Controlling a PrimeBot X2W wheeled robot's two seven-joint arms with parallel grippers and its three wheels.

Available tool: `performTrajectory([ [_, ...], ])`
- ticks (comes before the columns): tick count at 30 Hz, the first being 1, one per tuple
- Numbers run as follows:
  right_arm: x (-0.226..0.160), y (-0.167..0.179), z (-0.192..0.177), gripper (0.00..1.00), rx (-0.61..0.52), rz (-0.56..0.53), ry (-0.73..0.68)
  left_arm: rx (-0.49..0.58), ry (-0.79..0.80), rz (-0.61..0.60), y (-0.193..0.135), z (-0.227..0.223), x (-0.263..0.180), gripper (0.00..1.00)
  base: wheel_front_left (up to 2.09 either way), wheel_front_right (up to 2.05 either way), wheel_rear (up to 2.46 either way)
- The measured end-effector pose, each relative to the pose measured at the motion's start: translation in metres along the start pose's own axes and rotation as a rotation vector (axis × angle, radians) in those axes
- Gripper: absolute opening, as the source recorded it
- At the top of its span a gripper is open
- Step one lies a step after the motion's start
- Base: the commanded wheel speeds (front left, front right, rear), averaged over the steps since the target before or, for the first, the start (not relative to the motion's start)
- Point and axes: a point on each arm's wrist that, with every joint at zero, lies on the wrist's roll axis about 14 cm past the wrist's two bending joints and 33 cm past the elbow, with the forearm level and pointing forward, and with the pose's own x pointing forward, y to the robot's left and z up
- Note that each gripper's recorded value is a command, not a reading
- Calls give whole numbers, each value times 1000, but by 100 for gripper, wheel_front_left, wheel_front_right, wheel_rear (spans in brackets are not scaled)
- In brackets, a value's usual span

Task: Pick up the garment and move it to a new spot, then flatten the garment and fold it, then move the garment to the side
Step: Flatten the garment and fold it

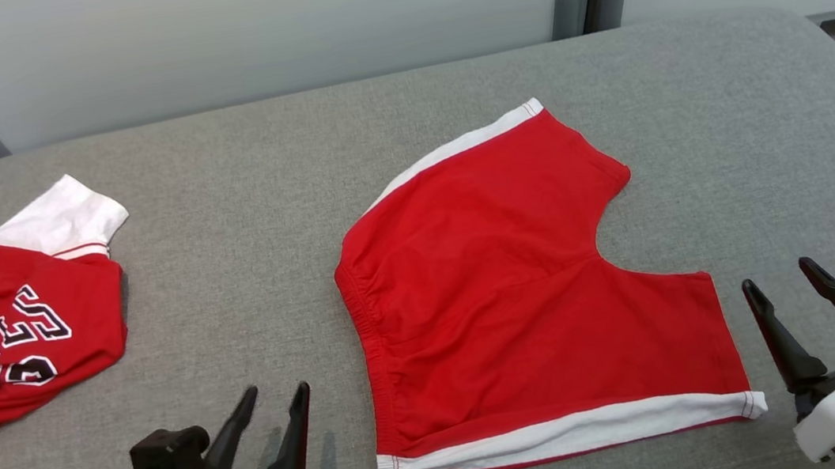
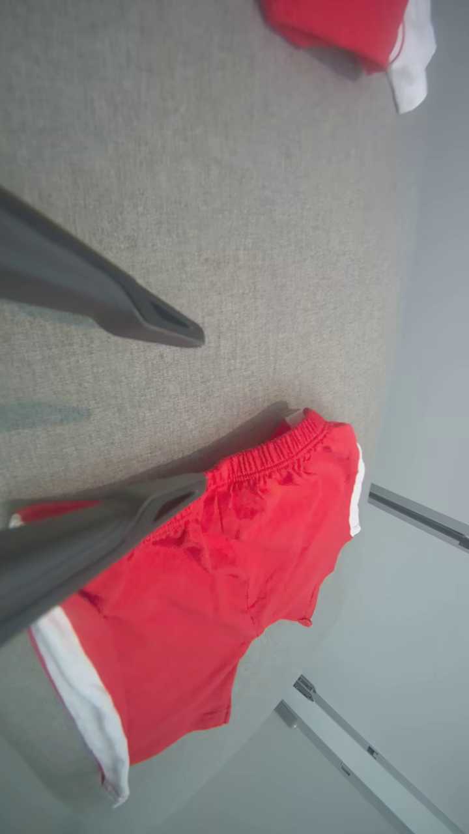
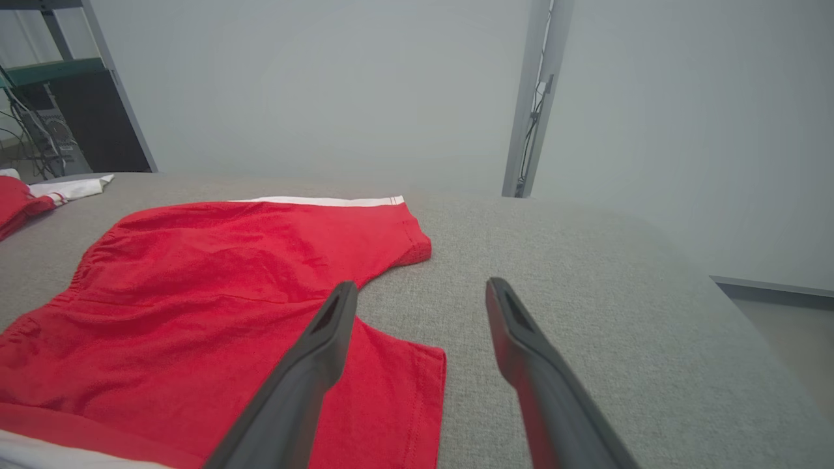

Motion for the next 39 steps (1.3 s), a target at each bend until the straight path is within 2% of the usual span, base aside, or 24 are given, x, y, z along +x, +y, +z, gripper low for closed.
performTrajectory([
  [3, 0, 15, 21, 100, 19, 16, -81, 30, -153, 36, -4, 38, -8, 100, 0, 0, 0],
  [8, -8, 34, 41, 100, 73, 22, -170, 17, -365, 99, -12, 82, -34, 100, 0, 0, 0],
  [12, -17, 33, 44, 100, 85, -9, -192, 28, -474, 142, -12, 103, -53, 100, 0, 0, 0],
  [17, -29, 43, 48, 100, 108, -14, -221, 117, -554, 163, -14, 123, -73, 100, 0, 0, 0],
  [21, -38, 48, 42, 100, 118, -11, -212, 173, -546, 168, -16, 119, -79, 100, 0, 0, 0],
  [31, -56, 36, 7, 100, 116, -58, -112, 194, -370, 165, -11, 61, -80, 100, 0, 0, 0],
  [39, -57, 29, 3, 100, 117, -78, -98, 188, -347, 175, -8, 52, -81, 100, 0, 0, 0],
])
